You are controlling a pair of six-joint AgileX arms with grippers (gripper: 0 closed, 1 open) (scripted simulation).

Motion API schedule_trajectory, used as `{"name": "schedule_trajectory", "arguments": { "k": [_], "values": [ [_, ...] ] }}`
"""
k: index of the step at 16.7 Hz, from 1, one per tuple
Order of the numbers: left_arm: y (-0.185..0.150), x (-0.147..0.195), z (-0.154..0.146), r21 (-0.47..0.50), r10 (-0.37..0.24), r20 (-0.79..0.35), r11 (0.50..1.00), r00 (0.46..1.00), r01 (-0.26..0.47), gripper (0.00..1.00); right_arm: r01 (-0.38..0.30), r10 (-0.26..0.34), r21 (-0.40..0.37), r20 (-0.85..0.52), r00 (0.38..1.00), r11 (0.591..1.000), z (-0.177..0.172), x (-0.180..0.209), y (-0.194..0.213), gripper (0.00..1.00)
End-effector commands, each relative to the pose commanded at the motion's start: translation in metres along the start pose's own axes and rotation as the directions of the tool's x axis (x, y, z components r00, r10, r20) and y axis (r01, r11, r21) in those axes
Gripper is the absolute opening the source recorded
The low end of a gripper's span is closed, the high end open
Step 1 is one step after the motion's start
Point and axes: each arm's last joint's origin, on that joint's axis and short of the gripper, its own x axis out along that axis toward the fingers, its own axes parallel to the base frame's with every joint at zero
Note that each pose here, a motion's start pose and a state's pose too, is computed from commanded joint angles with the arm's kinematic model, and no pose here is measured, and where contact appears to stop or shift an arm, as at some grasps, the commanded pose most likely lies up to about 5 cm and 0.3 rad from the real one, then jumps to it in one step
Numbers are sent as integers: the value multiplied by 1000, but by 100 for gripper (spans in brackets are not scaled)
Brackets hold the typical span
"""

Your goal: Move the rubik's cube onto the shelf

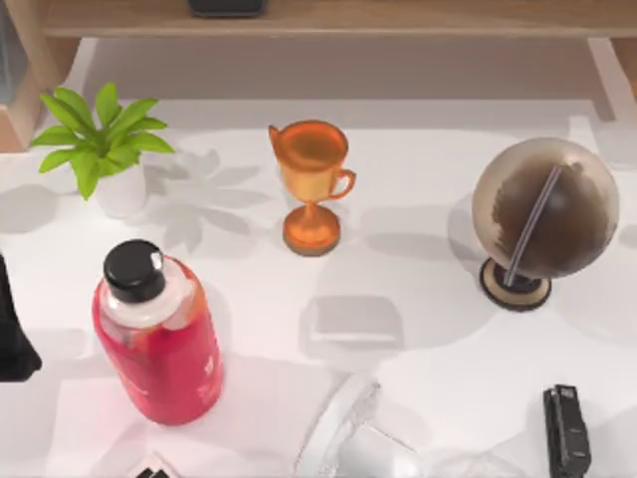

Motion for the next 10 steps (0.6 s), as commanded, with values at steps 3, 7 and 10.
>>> {"name": "schedule_trajectory", "arguments": {
  "k": [3, 7, 10],
  "values": [
    [0, 0, 0, 0, 0, 0, 1000, 1000, 0, 100, 7, -7, -3, 0, 1000, 1000, -2, -11, -2, 0],
    [0, 0, 0, 0, 0, 0, 1000, 1000, 0, 100, -9, 9, 6, 0, 1000, 1000, 0, -51, 2, 0],
    [0, 0, 0, 0, 0, 0, 1000, 1000, 0, 100, 0, 0, 0, 0, 1000, 1000, 0, -63, 0, 0]
  ]
}}
